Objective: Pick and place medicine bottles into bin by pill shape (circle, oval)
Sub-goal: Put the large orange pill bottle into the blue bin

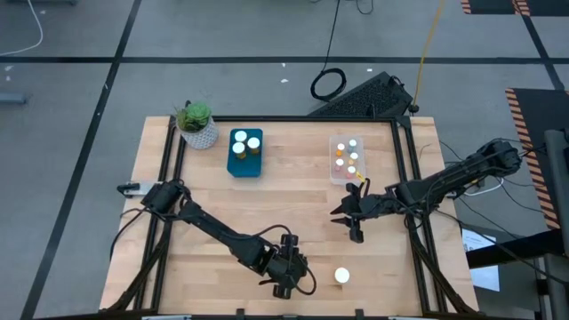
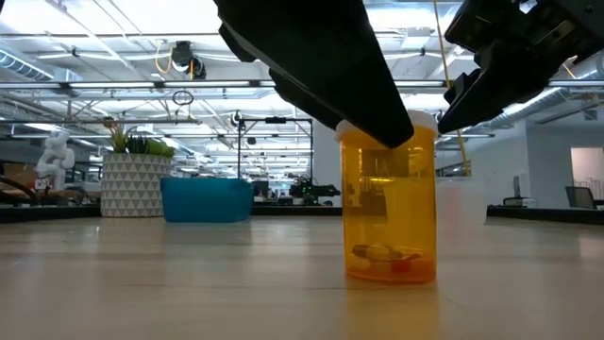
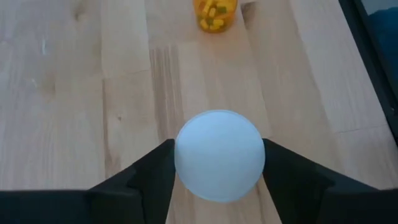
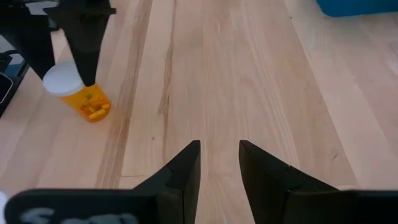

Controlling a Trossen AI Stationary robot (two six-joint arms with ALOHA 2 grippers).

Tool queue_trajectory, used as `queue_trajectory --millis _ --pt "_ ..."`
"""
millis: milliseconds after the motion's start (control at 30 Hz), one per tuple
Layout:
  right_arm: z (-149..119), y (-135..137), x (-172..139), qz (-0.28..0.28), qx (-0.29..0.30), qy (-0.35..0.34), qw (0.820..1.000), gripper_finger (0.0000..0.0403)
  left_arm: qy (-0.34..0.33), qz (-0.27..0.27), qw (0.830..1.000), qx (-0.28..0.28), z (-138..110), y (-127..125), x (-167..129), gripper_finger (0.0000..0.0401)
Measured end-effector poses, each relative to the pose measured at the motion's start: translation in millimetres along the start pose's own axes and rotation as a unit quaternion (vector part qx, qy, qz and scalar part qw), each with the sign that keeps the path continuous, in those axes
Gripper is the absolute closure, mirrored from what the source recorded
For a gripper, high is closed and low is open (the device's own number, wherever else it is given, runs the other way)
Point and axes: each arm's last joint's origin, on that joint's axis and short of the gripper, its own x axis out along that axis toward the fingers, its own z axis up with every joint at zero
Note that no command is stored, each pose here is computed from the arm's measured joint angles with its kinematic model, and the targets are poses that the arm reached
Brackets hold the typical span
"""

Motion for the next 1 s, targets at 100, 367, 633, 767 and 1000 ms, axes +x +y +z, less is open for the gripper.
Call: queue_trajectory --millis 100,367,633,767,1000 --pt "0 2 0 0.003 -0.002 0.000 1.000 0.0300 0.000 0.000 1.000 0.004 1 0 -1 0.0171" --pt "-1 2 0 0.005 -0.002 0.001 1.000 0.0300 -0.005 0.002 1.000 0.011 7 8 -16 0.0191" --pt "-1 2 0 0.004 0.016 0.001 1.000 0.0300 0.002 0.048 0.999 0.011 16 30 -67 0.0174" --pt "0 3 0 0.006 0.038 -0.002 0.999 0.0300 -0.002 0.076 0.997 0.005 20 47 -109 0.0180" --pt "-1 6 -1 0.011 0.030 -0.002 0.999 0.0300 -0.015 0.125 0.992 -0.008 18 90 -186 0.0188"
